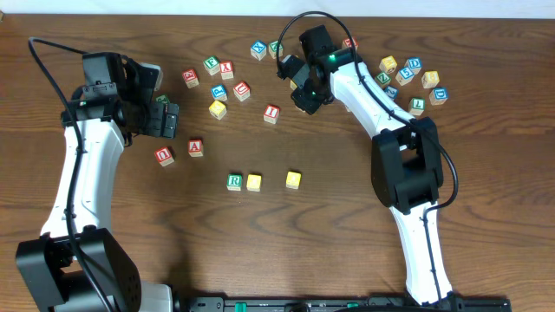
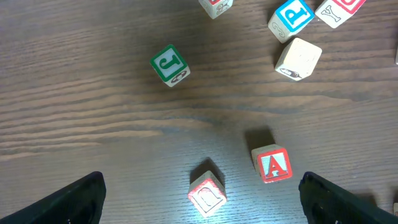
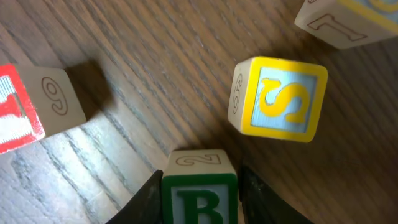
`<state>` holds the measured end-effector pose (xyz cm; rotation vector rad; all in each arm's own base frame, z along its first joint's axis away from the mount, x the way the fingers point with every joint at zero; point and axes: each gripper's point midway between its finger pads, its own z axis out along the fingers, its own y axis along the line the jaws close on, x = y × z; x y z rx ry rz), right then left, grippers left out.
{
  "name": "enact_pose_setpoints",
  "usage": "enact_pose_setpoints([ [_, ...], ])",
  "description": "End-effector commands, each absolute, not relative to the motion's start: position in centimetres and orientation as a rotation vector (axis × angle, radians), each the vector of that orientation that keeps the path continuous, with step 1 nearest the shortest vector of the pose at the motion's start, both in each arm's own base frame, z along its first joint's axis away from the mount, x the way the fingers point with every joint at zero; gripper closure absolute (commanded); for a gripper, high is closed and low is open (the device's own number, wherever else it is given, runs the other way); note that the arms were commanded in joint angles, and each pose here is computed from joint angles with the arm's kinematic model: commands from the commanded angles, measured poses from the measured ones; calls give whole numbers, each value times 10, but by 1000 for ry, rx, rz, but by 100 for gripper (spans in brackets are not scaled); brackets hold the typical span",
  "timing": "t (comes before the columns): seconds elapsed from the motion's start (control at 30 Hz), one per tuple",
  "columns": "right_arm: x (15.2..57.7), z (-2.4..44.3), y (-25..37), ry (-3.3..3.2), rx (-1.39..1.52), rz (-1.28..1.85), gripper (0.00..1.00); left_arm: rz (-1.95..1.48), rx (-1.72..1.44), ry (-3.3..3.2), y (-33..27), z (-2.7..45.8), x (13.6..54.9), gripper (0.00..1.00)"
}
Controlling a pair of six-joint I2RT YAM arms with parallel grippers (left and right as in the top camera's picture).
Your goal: Spell out ROBOT
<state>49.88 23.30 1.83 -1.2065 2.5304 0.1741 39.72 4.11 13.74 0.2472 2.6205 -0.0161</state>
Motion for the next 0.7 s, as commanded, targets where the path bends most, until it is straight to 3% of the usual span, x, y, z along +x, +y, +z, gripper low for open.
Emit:
enact_pose_setpoints([
  [0.0, 501, 27, 237, 2524, -1193, 172, 68, -28, 260, 2609, 39, 141, 402, 2],
  [0.37, 513, 69, 242, 2486, -1154, 171, 68, -28, 260, 2609, 39, 141, 402, 3],
  [0.67, 511, 69, 241, 2494, -1157, 171, 66, -28, 260, 2609, 39, 141, 402, 2],
])
